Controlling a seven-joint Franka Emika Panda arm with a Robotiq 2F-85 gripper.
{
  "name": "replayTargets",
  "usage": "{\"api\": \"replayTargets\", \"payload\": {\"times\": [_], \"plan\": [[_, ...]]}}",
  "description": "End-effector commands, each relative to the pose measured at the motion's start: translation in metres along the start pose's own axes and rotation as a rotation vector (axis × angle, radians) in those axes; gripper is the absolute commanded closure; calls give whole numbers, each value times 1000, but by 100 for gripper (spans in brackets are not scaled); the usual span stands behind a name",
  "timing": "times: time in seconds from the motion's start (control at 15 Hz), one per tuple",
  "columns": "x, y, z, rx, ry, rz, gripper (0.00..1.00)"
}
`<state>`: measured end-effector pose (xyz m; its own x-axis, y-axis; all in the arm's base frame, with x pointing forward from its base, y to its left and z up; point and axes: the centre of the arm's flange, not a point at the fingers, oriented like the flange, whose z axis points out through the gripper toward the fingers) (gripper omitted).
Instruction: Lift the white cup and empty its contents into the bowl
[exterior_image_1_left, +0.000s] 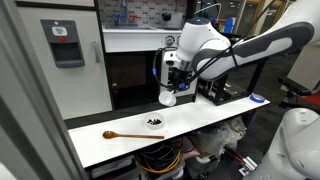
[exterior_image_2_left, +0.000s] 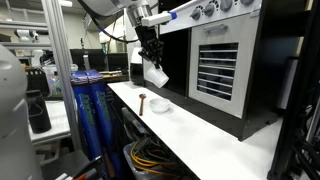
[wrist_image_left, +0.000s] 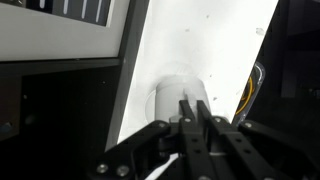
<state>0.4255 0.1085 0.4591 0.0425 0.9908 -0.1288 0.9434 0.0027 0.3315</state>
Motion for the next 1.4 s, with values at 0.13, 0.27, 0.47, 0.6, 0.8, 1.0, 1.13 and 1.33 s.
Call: {"api": "replayTargets", "payload": {"times": [0.13,0.27,0.47,0.6,0.8,1.0,1.13,1.33], "plan": [[-20,-14,7,-39,59,39,98],[-23,-14,9,-44,65,49,98],[-27,-16,11,-50,71,61,98],[-30,-17,12,-53,74,70,98],[-37,-19,13,-55,82,88,98],[-44,-20,16,-51,90,112,98],[-47,-21,18,-48,93,124,98],[-52,-23,20,-44,97,138,98]]}}
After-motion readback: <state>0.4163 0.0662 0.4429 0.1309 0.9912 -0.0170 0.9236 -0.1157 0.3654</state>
